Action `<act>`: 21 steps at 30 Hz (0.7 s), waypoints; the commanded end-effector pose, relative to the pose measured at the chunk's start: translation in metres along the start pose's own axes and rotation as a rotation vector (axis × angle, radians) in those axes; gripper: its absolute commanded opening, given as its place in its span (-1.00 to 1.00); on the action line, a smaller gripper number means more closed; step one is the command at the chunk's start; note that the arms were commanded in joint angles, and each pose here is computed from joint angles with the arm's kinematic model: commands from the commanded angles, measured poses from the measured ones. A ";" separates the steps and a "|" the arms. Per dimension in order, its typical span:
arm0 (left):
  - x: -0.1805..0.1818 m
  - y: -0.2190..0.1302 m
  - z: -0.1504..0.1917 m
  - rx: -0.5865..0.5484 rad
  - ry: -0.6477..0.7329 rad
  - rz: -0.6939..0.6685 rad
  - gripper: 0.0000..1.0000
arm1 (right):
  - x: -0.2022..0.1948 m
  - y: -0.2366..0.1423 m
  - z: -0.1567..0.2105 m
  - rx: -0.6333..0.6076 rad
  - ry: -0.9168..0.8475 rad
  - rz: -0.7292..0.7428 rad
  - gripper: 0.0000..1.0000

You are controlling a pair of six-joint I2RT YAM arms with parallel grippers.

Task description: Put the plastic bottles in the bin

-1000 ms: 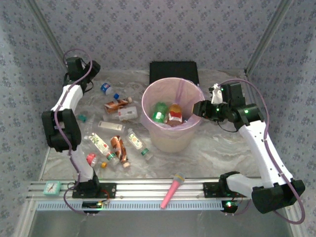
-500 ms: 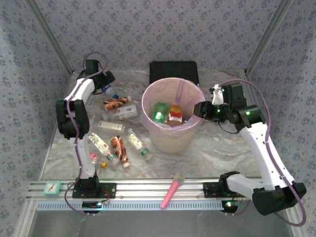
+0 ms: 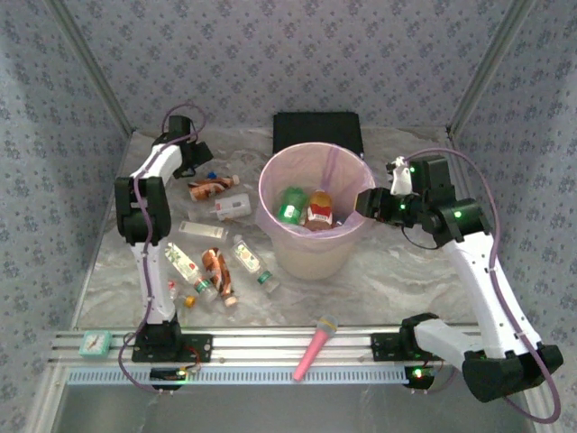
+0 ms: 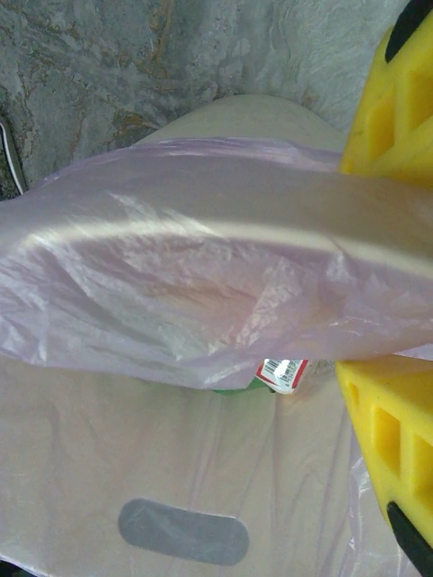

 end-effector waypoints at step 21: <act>-0.071 -0.223 -0.084 -0.343 0.055 0.211 -0.06 | 0.023 -0.007 -0.005 -0.043 -0.054 -0.120 -0.08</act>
Point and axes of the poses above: each hand's point on the last joint's axis, 136 mm out from that joint toward the fingers, its own y axis out along the fingers, its own x axis along the line the jaws close on, z = x × y, the point moved 1 cm from there along -y, back along the fingers, and after that the axes turned 7 degrees about y, right-handed, at the moved point
